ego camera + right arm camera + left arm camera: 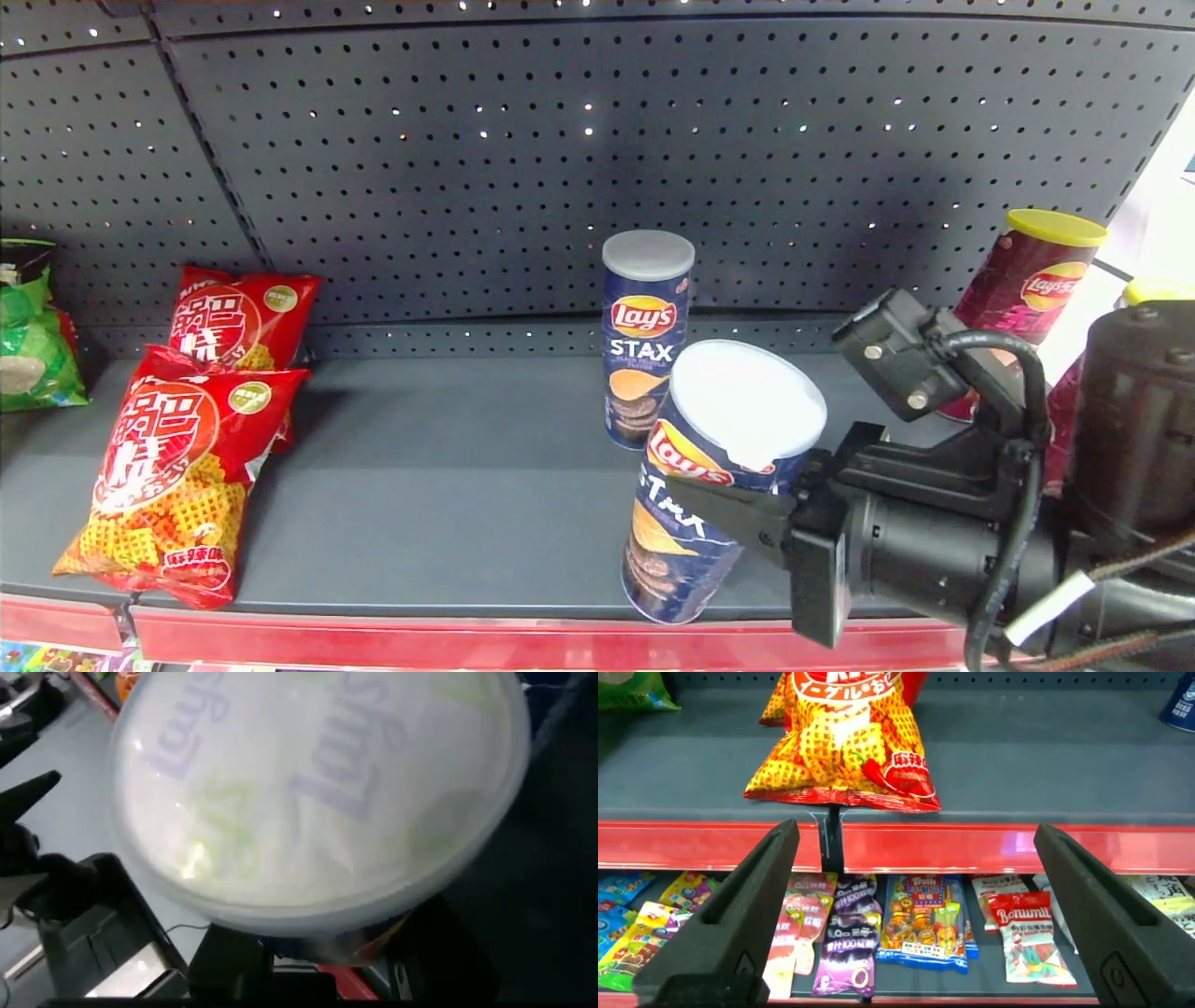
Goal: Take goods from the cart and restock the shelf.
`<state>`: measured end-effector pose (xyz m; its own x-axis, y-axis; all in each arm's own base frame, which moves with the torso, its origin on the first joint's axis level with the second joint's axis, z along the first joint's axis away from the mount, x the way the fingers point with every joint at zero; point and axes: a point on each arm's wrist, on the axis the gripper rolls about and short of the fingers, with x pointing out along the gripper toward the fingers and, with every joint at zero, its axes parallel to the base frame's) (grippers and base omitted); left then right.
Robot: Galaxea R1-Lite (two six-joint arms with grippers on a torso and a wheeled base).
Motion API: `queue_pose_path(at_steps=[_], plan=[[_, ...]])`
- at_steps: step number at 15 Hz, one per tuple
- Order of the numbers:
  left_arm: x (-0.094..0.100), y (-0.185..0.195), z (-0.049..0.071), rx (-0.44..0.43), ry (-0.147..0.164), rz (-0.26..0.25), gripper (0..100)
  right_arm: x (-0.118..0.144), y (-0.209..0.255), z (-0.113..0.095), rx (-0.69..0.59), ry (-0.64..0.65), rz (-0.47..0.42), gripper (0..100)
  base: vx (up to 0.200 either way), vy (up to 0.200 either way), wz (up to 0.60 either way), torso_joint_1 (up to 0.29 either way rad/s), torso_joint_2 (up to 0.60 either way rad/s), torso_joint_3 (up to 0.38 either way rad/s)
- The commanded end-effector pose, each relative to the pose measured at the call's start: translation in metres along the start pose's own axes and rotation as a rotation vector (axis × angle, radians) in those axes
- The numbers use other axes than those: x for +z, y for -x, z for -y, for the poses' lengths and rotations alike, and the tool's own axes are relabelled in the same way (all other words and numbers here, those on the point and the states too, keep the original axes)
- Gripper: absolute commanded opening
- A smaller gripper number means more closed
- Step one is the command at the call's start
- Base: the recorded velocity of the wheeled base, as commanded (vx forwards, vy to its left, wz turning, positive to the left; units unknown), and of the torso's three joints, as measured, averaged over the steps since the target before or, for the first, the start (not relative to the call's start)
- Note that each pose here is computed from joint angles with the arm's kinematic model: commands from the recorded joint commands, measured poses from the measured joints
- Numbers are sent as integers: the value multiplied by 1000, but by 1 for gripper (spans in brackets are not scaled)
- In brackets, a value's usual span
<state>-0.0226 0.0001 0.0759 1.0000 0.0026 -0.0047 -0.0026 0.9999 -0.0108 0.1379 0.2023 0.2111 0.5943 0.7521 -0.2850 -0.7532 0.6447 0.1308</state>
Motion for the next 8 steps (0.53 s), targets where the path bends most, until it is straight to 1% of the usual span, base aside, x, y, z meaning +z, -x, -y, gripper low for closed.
queue_pose_path(at_steps=[1, 2, 4, 5, 6, 7, 8], plan=[[0, 0, 0, 1, 0, -1, 100, 0, 4, 2, 33, 20, 1, 0, 0, 0, 0, 0, 0, 0], [0, 0, 0, 1, 0, -1, 100, -2, 4, 5, 63, 37, -12, 0, 0, 0, 0, 0, 0, 0], [0, 0, 0, 1, 1, -1, 100, -4, 4, 20, 85, 125, -25, 0, 0, 0, 0, 0, 0, 0], [0, 0, 0, 1, 0, -1, 100, -3, 2, 29, 122, 180, -25, 0, 0, 0, 0, 0, 0, 0], [0, 0, 0, 1, 1, -1, 100, -1, 1, 35, 157, 202, -21, 0, 0, 0, 0, 0, 0, 0], [0, 0, 0, 1, 0, -1, 100, 0, 0, 43, 162, 219, -19, 0, 0, 0, 0, 0, 0, 0], [0, 0, 0, 1, 0, -1, 100, 2, 1, 47, 159, 227, -13, 0, 0, 0, 0, 0, 0, 0]])
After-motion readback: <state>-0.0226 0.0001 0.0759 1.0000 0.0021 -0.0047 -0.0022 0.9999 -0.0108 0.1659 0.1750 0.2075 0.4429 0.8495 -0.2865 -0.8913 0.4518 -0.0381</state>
